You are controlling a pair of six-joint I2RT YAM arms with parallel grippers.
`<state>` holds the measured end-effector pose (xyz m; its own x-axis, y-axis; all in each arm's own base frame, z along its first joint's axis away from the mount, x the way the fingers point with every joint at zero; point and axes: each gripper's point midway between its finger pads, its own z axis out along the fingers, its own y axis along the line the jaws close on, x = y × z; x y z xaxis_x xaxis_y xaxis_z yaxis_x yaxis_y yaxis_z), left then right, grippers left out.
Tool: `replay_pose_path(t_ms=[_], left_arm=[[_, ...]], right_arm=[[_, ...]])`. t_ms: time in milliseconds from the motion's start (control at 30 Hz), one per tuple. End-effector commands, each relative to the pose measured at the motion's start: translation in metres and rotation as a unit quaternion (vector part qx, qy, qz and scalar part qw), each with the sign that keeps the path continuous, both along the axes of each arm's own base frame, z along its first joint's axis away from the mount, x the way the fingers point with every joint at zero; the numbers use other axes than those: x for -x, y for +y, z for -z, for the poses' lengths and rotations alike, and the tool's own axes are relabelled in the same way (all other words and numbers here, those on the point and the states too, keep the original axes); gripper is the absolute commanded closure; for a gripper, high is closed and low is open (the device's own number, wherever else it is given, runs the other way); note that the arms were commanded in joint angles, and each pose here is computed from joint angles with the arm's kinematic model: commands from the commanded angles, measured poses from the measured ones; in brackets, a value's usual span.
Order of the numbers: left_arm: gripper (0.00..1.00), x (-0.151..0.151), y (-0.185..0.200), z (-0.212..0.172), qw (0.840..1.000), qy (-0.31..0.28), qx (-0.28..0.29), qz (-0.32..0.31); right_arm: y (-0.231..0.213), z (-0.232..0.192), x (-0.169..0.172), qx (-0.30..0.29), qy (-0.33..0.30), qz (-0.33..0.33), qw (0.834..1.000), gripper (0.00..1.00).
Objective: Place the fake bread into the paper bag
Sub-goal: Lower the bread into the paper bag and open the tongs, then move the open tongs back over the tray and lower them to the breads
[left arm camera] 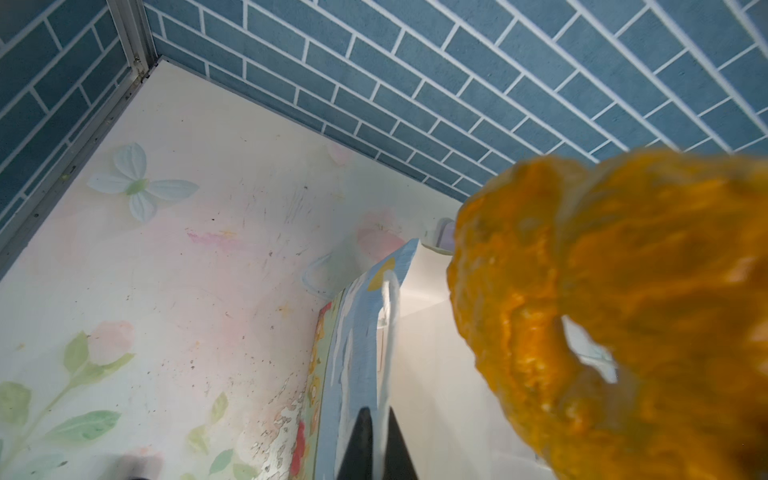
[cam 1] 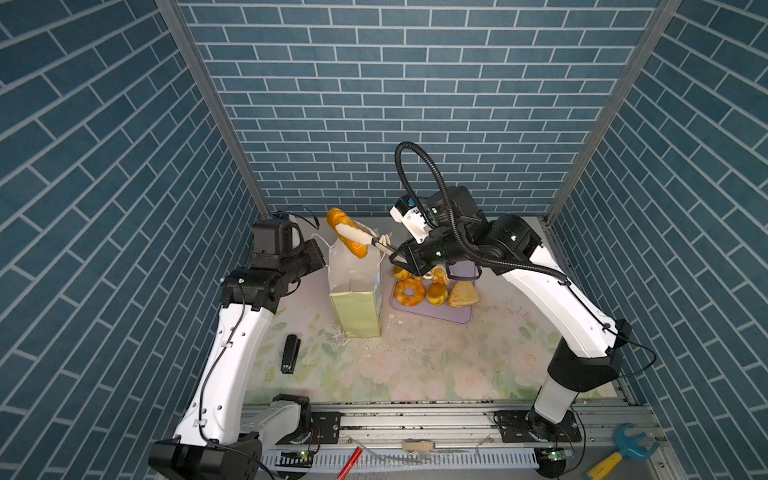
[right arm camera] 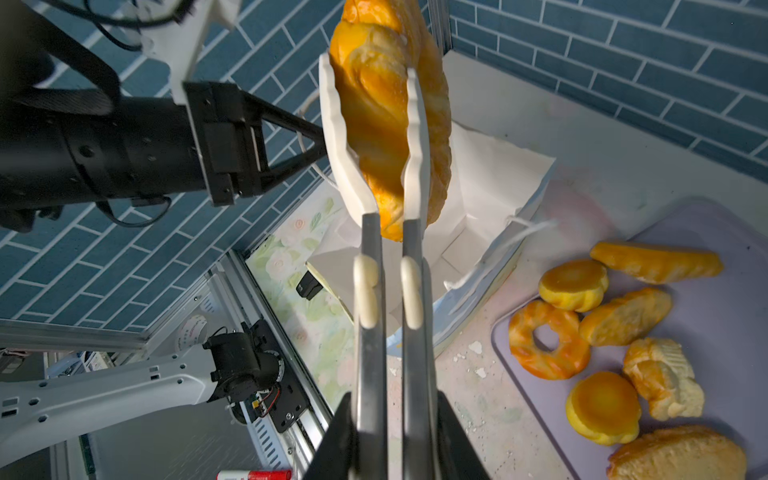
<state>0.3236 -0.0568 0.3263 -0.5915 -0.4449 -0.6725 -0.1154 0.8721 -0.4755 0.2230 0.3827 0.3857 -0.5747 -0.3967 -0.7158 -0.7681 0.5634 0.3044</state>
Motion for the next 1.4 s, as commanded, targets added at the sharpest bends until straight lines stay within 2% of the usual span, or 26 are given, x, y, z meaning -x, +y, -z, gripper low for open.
replay_pose_path(t_ms=[0, 200, 300, 467, 600, 867, 1033, 1167, 1367], left_arm=[[0.95, -0.001, -0.002, -0.010, 0.999, -0.024, 0.035, -0.014], [0.97, 0.003, -0.003, -0.002, 0.999, -0.017, 0.042, -0.013], [0.97, 0.005, -0.004, -0.002, 0.999, -0.020, 0.047, -0.012], [0.97, 0.006, -0.005, -0.004, 0.998, -0.022, 0.054, -0.011], [0.98, 0.008, -0.006, -0.004, 0.998, -0.022, 0.053, -0.008], [1.00, 0.014, -0.004, 0.000, 0.998, -0.018, 0.053, -0.011], [1.00, 0.017, -0.004, 0.001, 0.998, -0.019, 0.053, -0.011], [1.00, 0.017, -0.005, 0.001, 0.999, -0.018, 0.052, -0.005], [1.00, 0.018, -0.006, 0.003, 0.999, -0.017, 0.040, 0.005]], right_arm=[[-0.002, -0.038, 0.010, -0.078, -0.015, 0.005, 0.997, 0.90], [-0.008, -0.017, 0.012, -0.066, 0.001, 0.021, 0.998, 0.87], [-0.010, -0.007, 0.014, -0.052, 0.007, 0.021, 0.998, 0.77], [-0.008, 0.001, 0.015, -0.022, 0.008, 0.007, 1.000, 0.56], [-0.008, -0.005, 0.010, -0.004, -0.019, 0.008, 1.000, 0.50], [-0.025, -0.051, -0.004, -0.024, -0.104, 0.040, 0.993, 0.49], [-0.060, -0.075, -0.021, -0.001, -0.162, 0.102, 0.981, 0.50], [-0.093, -0.078, -0.032, 0.016, -0.172, 0.149, 0.974, 0.49], [-0.157, -0.046, -0.052, 0.043, -0.123, 0.231, 0.964, 0.49]])
